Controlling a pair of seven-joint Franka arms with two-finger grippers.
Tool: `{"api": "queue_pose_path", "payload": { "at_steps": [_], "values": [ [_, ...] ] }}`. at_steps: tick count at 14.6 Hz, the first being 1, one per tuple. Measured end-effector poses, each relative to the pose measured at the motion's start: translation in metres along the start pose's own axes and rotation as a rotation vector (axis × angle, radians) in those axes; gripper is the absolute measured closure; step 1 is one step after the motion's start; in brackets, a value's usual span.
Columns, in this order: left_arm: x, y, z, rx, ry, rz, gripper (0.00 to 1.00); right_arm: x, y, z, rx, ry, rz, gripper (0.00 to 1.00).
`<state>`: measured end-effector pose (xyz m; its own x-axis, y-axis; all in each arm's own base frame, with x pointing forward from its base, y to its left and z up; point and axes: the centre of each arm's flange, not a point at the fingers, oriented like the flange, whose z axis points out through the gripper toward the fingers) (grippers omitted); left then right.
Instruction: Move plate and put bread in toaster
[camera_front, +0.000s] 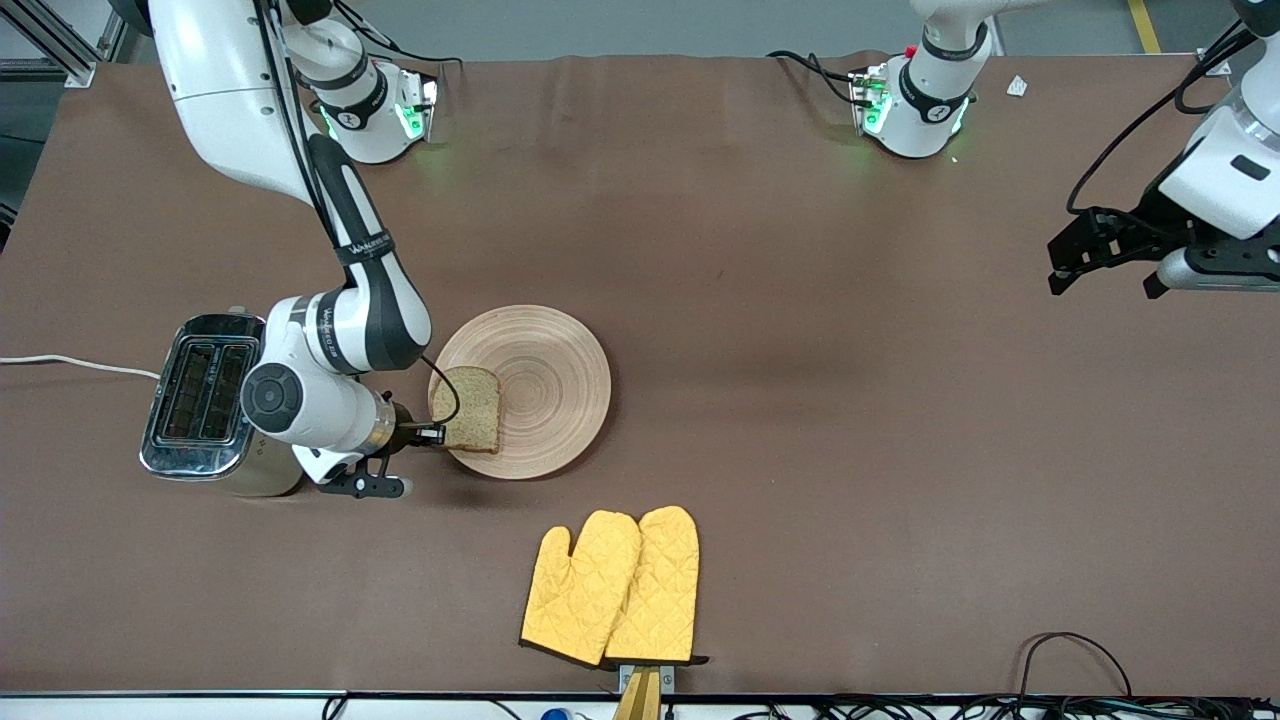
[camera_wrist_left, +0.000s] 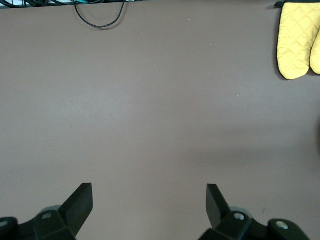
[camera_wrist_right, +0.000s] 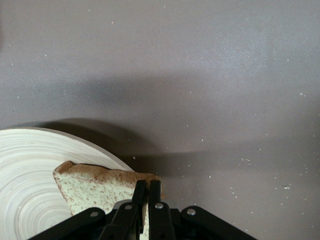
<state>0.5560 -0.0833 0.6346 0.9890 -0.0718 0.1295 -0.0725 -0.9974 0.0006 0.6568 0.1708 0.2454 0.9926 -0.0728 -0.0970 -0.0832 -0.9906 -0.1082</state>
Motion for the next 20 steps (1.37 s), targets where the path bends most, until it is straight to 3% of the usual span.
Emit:
{"api": "queue_pose_path", "payload": {
  "at_steps": [8, 11, 15, 17, 20],
  "values": [
    [0.000, -0.018, 0.002, 0.001, -0.007, -0.024, 0.00, 0.000, -0.001, -0.001, 0.000, -0.006, -0.002, 0.97],
    [0.000, -0.014, 0.003, 0.000, -0.009, -0.018, 0.00, -0.002, -0.009, -0.018, 0.000, -0.073, -0.017, 0.97],
    [-0.001, -0.022, 0.005, 0.002, -0.014, -0.034, 0.00, -0.014, -0.026, -0.091, 0.011, -0.163, -0.055, 0.97],
    [-0.001, -0.023, 0.005, 0.002, -0.013, -0.036, 0.00, -0.022, -0.024, -0.130, -0.021, -0.188, -0.076, 0.97],
    [-0.001, -0.022, 0.004, 0.002, -0.012, -0.036, 0.00, -0.030, -0.016, -0.178, -0.141, -0.178, -0.108, 0.97]
  ]
}}
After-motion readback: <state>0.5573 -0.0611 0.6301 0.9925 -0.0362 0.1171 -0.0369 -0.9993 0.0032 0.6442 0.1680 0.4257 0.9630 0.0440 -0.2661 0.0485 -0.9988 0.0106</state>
